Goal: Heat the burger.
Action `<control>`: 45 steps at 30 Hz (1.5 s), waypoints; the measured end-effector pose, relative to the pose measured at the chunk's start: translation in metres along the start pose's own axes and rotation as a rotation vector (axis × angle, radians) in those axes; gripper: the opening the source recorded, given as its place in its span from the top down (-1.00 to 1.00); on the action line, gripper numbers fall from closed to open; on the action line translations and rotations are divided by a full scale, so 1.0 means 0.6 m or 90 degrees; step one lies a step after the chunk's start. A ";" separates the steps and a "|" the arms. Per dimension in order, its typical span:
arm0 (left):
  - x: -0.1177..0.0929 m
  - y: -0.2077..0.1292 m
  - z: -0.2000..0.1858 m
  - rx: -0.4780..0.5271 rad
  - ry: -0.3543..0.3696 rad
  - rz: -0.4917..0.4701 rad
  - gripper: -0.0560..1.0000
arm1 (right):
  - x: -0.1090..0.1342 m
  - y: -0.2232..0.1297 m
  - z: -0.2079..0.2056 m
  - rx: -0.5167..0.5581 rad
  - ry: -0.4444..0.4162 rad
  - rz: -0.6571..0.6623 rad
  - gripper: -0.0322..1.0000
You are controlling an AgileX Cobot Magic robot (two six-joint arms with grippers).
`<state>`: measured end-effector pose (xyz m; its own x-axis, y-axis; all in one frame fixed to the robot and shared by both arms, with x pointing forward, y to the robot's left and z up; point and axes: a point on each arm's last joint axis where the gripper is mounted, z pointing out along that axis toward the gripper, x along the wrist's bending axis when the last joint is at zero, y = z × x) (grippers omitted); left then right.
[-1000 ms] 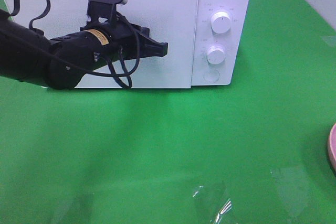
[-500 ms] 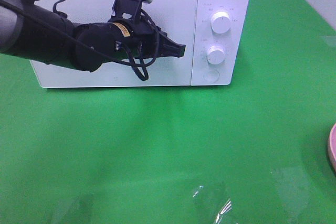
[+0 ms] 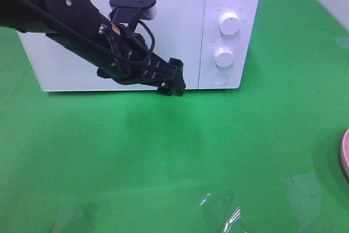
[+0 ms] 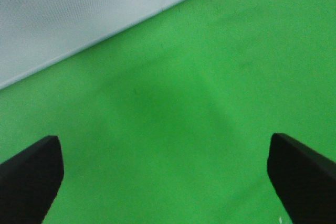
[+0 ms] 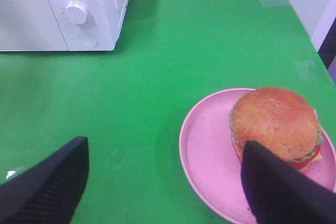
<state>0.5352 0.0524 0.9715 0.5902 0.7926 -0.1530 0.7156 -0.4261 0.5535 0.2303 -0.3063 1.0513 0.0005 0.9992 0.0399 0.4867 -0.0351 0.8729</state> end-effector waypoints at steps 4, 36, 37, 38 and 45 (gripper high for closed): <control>-0.005 -0.015 -0.017 0.073 -0.013 -0.007 -0.97 | 0.000 0.000 0.000 0.000 0.000 0.000 -0.55; 0.194 -0.072 -0.299 0.186 0.138 -0.228 -0.98 | 0.000 0.000 0.000 0.000 0.000 0.000 -0.55; 0.194 -0.072 -0.299 0.186 0.138 -0.228 -0.98 | 0.000 0.000 0.000 0.000 0.000 0.000 -0.55; 0.199 -0.076 -0.308 0.185 0.143 -0.234 -0.98 | 0.000 0.000 0.000 0.000 0.000 0.000 -0.55; 0.210 -0.119 -0.354 0.162 0.169 -0.271 -0.98 | 0.000 0.000 0.000 0.000 0.000 0.000 -0.55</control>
<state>0.4795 0.2754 1.0865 0.1391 0.9862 -0.0898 0.9572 -0.1106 0.2675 0.2303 -0.3063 1.0513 0.0005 0.9992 0.0399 0.4867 -0.0351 0.8729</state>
